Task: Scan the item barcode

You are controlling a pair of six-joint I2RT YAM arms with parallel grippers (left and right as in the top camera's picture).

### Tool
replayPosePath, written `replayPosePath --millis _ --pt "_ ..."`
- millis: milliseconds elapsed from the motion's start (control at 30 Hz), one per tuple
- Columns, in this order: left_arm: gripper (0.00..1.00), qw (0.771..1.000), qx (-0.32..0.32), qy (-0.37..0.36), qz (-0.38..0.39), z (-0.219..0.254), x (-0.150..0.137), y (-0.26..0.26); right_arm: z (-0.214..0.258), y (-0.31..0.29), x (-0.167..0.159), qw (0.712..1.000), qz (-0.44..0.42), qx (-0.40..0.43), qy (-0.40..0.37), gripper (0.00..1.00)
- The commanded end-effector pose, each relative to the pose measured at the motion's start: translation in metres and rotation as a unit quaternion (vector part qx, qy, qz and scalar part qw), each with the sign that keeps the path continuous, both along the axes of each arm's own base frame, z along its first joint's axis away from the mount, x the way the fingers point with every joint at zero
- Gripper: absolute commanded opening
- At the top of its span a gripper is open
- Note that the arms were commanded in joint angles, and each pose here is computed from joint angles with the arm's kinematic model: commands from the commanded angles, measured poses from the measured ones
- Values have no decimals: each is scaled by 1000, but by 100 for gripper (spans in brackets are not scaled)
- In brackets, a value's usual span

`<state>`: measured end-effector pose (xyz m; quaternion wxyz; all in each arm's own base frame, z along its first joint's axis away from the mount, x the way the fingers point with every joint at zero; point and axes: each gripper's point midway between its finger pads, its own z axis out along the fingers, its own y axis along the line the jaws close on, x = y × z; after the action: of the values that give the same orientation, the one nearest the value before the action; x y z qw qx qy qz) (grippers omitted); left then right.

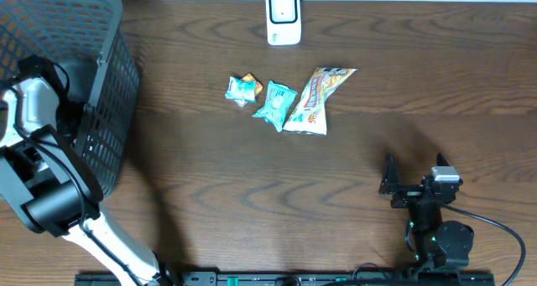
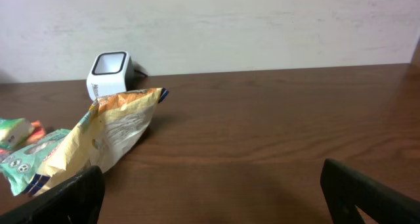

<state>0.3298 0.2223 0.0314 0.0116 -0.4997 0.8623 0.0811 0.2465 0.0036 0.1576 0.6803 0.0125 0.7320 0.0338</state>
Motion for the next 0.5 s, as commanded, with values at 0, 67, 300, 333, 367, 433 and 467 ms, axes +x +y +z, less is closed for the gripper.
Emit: replayPosePath --millis 0,67,300,333,367,433,467 --pt "98 999 -40 10 -7 -20 -9 -14 0 2 0 1000 4 -6 -1 99" --pt "98 999 -48 5 -7 -25 -8 -18 0 2 0 1000 4 -6 -1 99" --pt "94 999 -49 15 -7 -32 -16 -20 0 2 0 1000 4 -6 -1 99" --pt "92 999 -50 15 -7 -32 -16 -20 0 2 0 1000 4 -6 -1 99" --pt "91 999 -50 15 -10 -32 -16 -20 0 2 0 1000 4 -6 -1 99" --pt "84 998 -50 16 -18 -32 -16 -20 0 2 0 1000 4 -6 -1 99" --pt "82 998 -51 16 -20 -32 -16 -20 0 2 0 1000 4 -6 -1 99"
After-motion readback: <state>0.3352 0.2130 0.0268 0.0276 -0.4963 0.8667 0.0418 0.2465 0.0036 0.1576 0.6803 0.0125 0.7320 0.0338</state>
